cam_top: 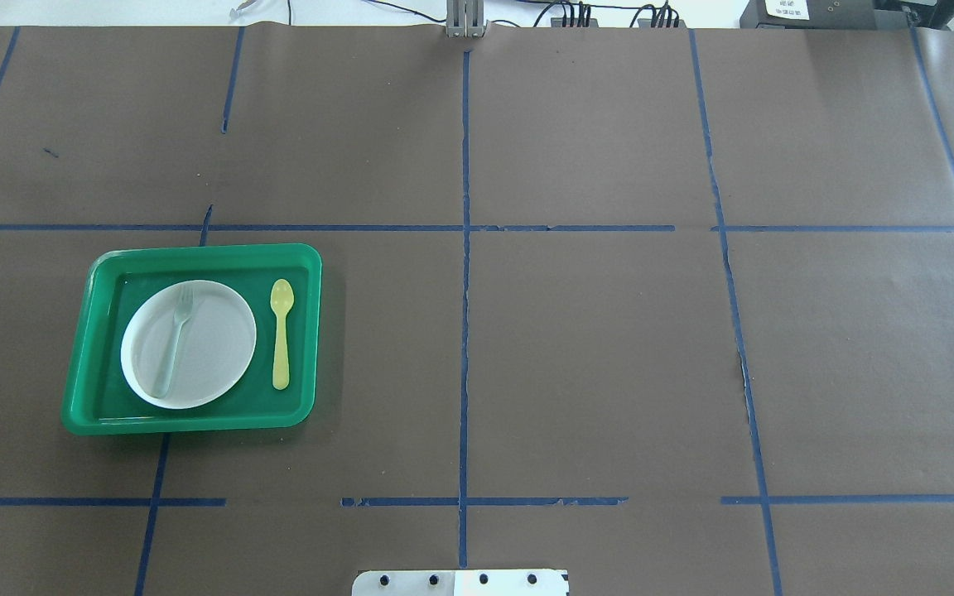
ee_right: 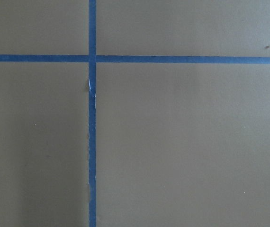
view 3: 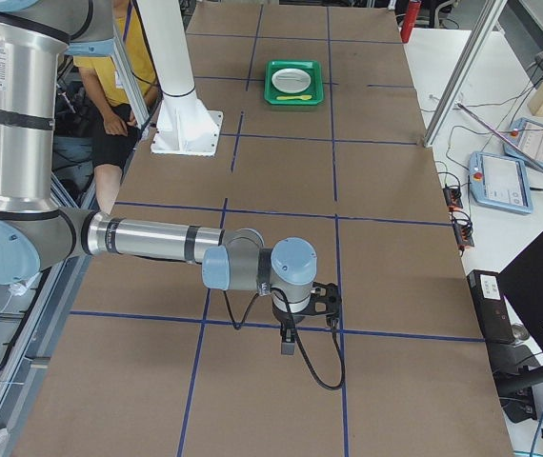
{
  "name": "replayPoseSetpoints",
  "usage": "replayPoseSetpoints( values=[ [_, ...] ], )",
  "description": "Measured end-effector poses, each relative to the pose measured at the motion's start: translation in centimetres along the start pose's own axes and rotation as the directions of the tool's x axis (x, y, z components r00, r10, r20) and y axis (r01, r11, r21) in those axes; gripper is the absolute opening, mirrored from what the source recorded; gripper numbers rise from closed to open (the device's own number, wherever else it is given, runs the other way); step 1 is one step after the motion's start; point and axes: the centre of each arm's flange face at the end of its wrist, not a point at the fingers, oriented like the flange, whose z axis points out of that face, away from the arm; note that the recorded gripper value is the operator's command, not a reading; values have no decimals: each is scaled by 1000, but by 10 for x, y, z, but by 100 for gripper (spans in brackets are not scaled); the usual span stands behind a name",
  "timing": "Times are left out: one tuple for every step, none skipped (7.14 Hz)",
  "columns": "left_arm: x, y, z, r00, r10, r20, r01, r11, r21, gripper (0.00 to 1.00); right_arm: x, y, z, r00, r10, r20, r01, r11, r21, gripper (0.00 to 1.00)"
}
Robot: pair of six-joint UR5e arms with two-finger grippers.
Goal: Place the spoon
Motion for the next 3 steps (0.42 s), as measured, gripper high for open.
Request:
replayPoseSetpoints(
  values=[
    [-3, 0, -3, 1000, -5, 0, 5, 1000, 6, 100, 0, 0, 0, 1000, 0, 0, 0, 1000, 0, 100],
    [-5, 0, -3, 1000, -7, 0, 7, 1000, 8, 100, 0, 0, 0, 1000, 0, 0, 0, 1000, 0, 100],
    [-6, 1, -3, 1000, -8, 1, 8, 1000, 8, 100, 0, 0, 0, 1000, 0, 0, 0, 1000, 0, 100]
  ],
)
